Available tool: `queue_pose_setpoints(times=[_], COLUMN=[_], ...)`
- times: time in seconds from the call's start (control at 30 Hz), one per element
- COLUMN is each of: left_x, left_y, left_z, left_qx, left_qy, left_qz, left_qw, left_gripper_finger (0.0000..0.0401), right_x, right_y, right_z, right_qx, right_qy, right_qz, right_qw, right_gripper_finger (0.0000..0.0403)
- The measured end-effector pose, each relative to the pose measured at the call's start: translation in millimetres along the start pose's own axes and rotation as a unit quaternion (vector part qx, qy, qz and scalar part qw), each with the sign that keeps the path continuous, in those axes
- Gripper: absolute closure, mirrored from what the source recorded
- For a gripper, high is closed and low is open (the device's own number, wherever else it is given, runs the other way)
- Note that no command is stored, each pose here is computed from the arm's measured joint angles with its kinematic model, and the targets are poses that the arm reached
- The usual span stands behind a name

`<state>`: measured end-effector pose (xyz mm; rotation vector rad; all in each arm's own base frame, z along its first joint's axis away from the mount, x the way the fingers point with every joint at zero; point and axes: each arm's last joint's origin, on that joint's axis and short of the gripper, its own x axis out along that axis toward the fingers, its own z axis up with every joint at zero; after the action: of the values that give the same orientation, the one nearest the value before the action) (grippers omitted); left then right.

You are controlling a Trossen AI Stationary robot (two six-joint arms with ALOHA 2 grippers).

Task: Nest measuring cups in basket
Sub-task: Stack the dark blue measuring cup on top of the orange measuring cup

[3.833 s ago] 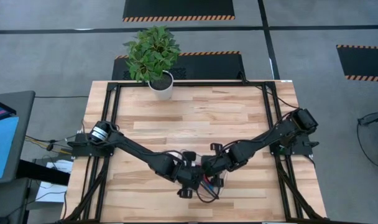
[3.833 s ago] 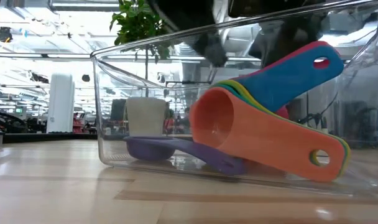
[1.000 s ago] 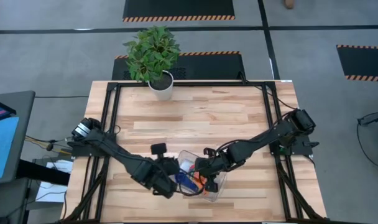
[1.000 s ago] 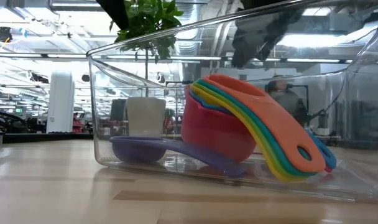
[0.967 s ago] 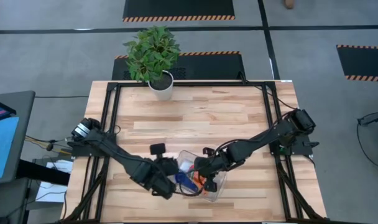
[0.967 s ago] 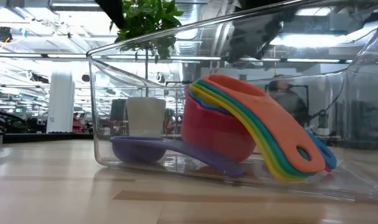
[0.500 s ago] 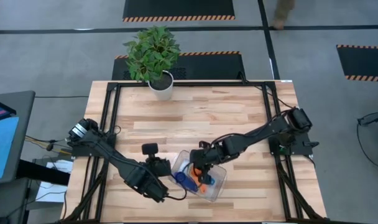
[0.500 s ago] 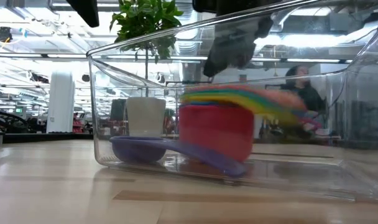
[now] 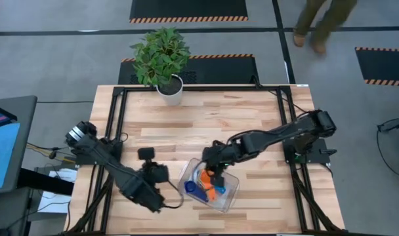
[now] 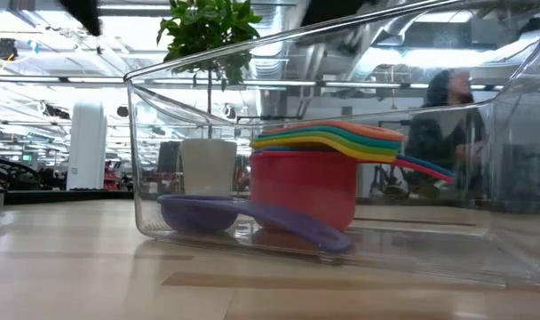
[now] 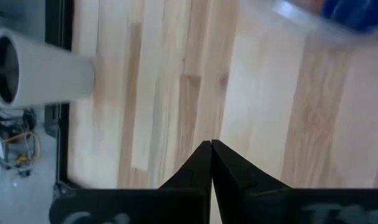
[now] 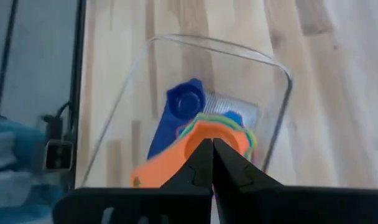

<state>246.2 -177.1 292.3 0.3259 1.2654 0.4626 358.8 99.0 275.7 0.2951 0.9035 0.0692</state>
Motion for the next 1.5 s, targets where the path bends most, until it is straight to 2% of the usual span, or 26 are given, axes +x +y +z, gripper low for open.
queue_pose_setpoints(times=[0.07, 0.17, 0.3, 0.47, 0.6, 0.73, 0.83, 0.97, 1.07, 1.2, 1.37, 1.5], left_x=[0, -5, 2, 34, 64, 70, 74, 82, 83, 80, 80, 84], left_y=[6, 23, 37, 45, 41, 47, 58, 72, 73, 60, 37, 24], left_z=[-14, -36, -65, -93, -97, -69, -38, 5, 35, 64, 99, 120], left_qx=[-0.016, -0.067, -0.109, -0.167, -0.179, -0.148, -0.109, -0.077, -0.060, -0.003, 0.060, 0.086], left_qy=[-0.002, -0.039, -0.082, -0.136, -0.172, -0.239, -0.283, -0.272, -0.224, -0.136, -0.102, -0.084], left_qz=[-0.002, -0.030, -0.081, -0.158, -0.230, -0.294, -0.299, -0.328, -0.351, -0.323, -0.325, -0.324], left_qw=[1.000, 0.997, 0.987, 0.964, 0.941, 0.914, 0.905, 0.901, 0.907, 0.936, 0.938, 0.938], left_gripper_finger=[0.0401, 0.0401, 0.0401, 0.0401, 0.0401, 0.0401, 0.0401, 0.0401, 0.0401, 0.0401, 0.0401, 0.0401], right_x=[-21, -50, -80, -88, -78, -69, -67, -68, -73, -79, -87, -95], right_y=[6, 10, 12, 26, 38, 49, 56, 64, 70, 76, 79, 81], right_z=[2, -6, -27, -65, -92, -109, -122, -137, -145, -158, -173, -185], right_qx=[-0.014, -0.020, 0.041, 0.125, 0.180, 0.227, 0.236, 0.265, 0.276, 0.276, 0.266, 0.259], right_qy=[0.003, 0.019, 0.038, 0.030, 0.014, 0.006, -0.004, -0.026, -0.040, -0.031, -0.021, -0.022], right_qz=[-0.020, -0.054, -0.092, -0.140, -0.171, -0.176, -0.187, -0.192, -0.197, -0.202, -0.225, -0.242], right_qw=[1.000, 0.998, 0.994, 0.982, 0.969, 0.958, 0.954, 0.944, 0.940, 0.939, 0.937, 0.935], right_gripper_finger=[0.0384, 0.0390, 0.0390, 0.0374, 0.0370, 0.0378, 0.0386, 0.0389, 0.0382, 0.0373, 0.0378, 0.0387])
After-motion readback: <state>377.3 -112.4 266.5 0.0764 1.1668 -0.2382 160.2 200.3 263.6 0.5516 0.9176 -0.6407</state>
